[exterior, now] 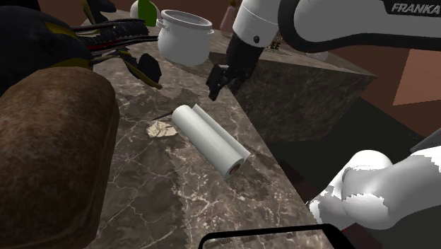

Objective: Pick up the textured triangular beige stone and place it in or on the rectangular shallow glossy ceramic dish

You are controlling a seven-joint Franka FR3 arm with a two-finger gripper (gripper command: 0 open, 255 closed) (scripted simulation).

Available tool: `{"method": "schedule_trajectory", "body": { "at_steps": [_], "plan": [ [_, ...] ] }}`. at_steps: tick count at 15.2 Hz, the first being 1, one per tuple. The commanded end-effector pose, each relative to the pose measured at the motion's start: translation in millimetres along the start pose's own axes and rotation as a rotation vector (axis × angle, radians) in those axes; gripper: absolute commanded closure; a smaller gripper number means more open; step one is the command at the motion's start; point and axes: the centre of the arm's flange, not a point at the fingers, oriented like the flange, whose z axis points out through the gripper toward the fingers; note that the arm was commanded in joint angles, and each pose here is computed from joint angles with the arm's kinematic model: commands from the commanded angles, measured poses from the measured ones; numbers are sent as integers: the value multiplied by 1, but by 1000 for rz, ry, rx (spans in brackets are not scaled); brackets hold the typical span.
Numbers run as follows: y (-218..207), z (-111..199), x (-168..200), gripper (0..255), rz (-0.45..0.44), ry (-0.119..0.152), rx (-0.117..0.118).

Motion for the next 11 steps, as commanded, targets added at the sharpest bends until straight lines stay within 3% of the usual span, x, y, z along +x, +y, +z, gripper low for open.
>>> {"method": "schedule_trajectory", "body": {
  "at_steps": [1, 11],
  "plan": [
    [-25, 4, 3, 0, -14, 7, 5],
    [-150, 23, 26, 0, -83, 42, 23]
  ]
}}
